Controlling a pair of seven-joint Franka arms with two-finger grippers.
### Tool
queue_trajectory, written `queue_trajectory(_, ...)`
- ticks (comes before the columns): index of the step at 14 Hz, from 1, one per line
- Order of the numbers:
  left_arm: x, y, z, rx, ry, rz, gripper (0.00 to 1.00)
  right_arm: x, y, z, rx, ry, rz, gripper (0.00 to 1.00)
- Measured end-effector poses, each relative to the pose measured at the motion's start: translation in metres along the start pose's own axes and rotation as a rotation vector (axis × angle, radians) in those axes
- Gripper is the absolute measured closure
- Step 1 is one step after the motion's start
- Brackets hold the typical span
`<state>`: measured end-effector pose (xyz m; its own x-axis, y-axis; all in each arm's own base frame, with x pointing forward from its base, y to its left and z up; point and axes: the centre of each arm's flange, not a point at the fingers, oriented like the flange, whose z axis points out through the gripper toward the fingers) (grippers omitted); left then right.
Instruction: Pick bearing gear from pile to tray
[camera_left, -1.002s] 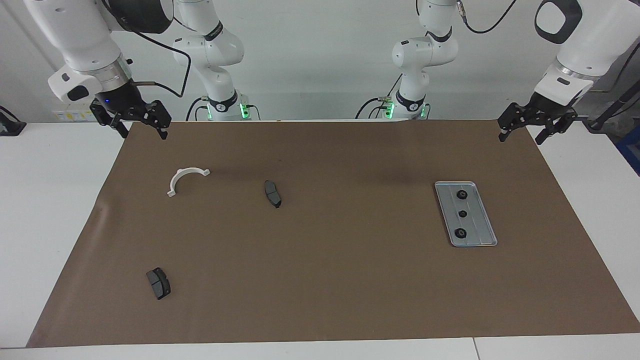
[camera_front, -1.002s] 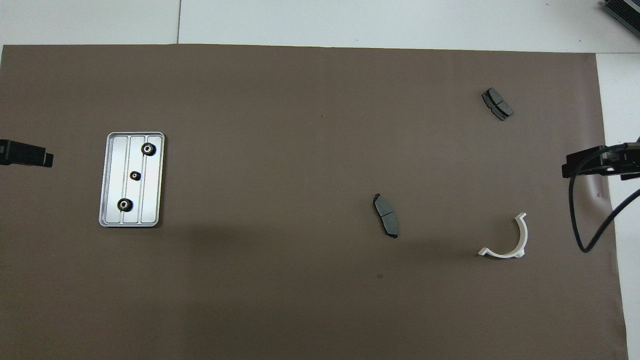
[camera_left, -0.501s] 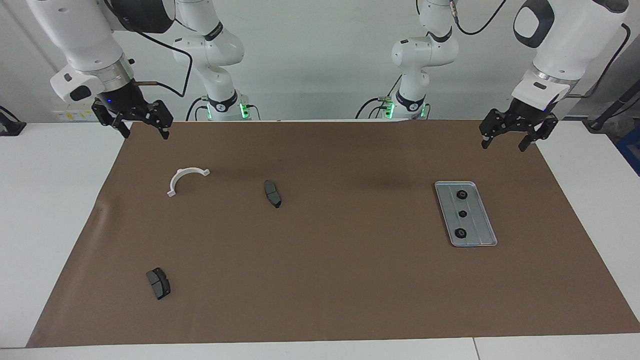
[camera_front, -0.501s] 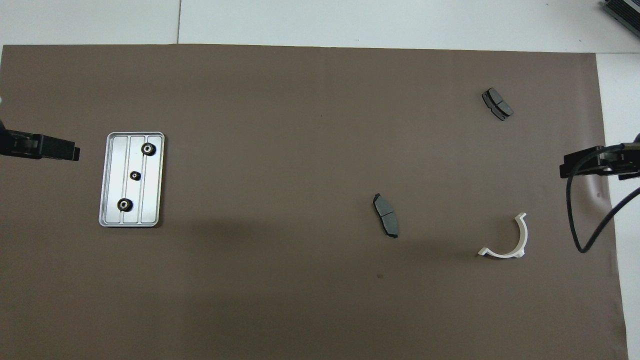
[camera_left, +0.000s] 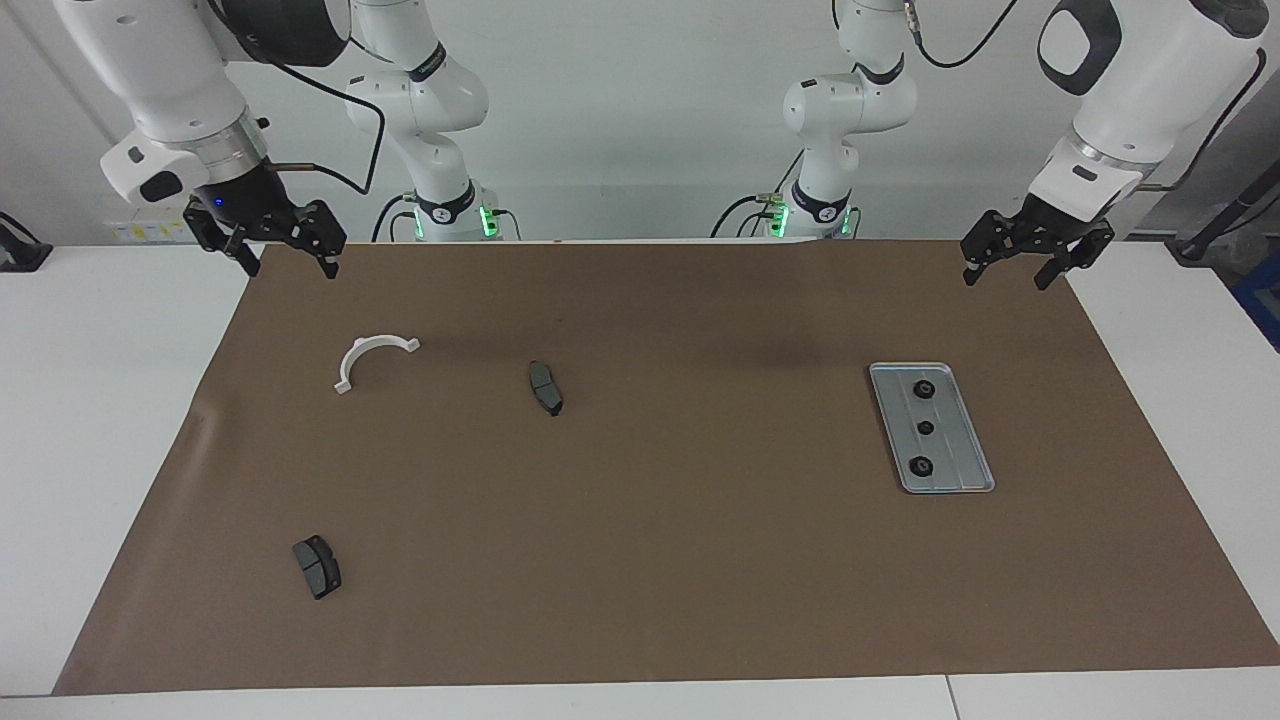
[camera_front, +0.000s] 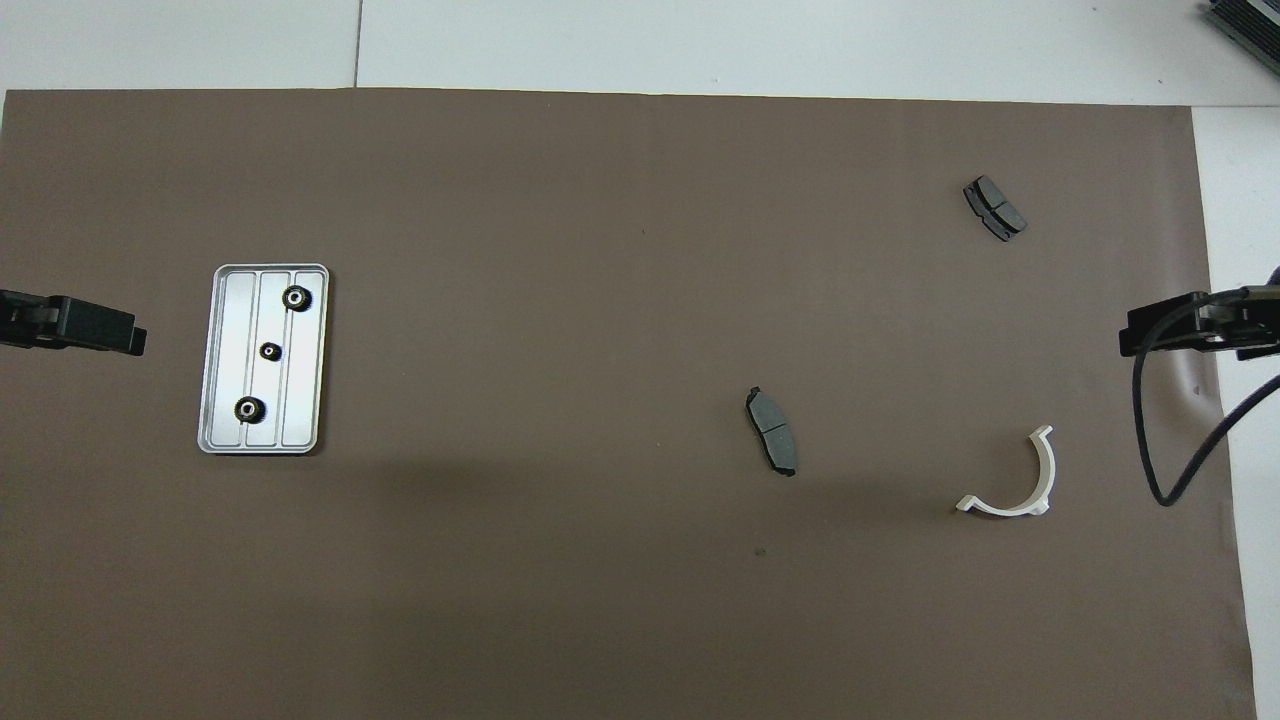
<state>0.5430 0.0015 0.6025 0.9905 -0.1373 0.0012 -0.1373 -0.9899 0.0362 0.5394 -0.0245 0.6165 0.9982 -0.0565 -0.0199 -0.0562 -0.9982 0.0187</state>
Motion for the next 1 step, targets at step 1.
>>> queue_trajectory(1,-0.0004,0.0002,-0.0003,0.000,-0.001,0.000,0.00,0.0000,0.0000,0.0000,0.000,0.000,0.000,0.00)
